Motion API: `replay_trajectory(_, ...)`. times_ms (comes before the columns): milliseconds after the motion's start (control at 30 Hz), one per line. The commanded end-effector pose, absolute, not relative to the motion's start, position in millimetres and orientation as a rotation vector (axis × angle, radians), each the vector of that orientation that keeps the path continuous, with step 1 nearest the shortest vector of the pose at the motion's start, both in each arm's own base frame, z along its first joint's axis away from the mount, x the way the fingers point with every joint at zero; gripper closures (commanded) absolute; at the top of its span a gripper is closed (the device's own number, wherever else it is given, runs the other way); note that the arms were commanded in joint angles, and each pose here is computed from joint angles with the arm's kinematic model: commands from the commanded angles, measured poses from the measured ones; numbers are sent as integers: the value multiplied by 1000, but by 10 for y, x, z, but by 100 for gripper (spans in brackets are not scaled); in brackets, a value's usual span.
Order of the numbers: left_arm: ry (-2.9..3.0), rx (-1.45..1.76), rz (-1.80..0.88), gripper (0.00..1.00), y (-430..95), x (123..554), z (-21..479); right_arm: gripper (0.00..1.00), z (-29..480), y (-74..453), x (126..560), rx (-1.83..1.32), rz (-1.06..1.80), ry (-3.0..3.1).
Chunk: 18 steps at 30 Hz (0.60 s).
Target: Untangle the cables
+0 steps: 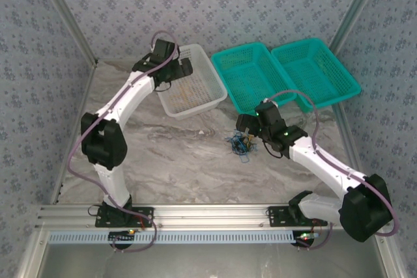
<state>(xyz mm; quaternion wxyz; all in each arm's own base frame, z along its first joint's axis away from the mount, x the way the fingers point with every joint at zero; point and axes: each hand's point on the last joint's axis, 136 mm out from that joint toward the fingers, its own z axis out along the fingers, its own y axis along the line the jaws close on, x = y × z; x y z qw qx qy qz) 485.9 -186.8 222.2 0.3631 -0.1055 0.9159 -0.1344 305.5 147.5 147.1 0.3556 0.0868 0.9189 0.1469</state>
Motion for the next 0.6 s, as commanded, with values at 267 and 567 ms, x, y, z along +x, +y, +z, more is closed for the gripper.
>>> replay_trajectory(267,2221,-93,-549,1,-2491,4317,2540,0,1403,1415,3062,309,403,2375)
replay_trajectory(567,2171,21,-665,1,-3112,3898,2367,0,1263,1322,2955,337,411,2432)
